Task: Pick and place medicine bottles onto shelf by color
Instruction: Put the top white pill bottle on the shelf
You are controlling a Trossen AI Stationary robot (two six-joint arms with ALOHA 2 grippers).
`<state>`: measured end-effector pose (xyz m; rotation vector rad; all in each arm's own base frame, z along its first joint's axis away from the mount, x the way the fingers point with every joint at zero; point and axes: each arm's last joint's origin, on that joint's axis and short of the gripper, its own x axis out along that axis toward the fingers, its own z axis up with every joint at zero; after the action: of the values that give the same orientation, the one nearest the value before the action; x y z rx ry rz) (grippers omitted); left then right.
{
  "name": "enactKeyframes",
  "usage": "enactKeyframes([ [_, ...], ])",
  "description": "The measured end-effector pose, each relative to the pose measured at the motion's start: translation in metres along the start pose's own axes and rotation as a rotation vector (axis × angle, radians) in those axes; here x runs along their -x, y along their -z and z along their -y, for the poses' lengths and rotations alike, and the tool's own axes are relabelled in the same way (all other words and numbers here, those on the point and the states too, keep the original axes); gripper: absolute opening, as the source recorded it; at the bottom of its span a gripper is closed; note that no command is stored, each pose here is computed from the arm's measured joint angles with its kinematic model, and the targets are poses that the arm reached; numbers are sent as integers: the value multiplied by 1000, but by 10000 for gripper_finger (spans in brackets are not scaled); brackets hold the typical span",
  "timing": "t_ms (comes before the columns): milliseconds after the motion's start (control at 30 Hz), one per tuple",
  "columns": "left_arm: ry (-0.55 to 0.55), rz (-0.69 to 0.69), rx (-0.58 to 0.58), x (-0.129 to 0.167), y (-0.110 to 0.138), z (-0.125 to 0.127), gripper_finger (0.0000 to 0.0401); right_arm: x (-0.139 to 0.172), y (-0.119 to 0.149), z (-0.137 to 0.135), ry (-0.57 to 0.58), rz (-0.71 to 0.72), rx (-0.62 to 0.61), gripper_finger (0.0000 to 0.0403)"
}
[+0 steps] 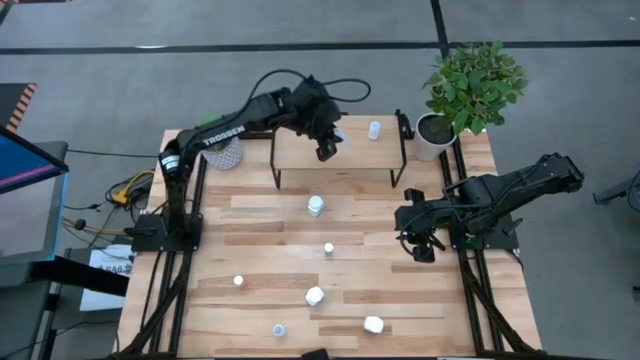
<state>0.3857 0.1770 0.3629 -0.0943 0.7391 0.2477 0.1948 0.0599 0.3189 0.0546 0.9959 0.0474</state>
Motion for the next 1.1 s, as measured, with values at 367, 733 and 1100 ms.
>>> enactKeyframes([
  [367, -7, -147, 75, 2, 15, -4, 116, 0, 0, 0, 0, 0, 0, 129],
  [733, 1, -245, 78, -12, 23, 10, 116, 0, 0, 0, 0, 1, 0, 129],
  [1100, 6, -274, 39, -27, 27, 16, 116, 0, 0, 0, 0, 0, 0, 129],
])
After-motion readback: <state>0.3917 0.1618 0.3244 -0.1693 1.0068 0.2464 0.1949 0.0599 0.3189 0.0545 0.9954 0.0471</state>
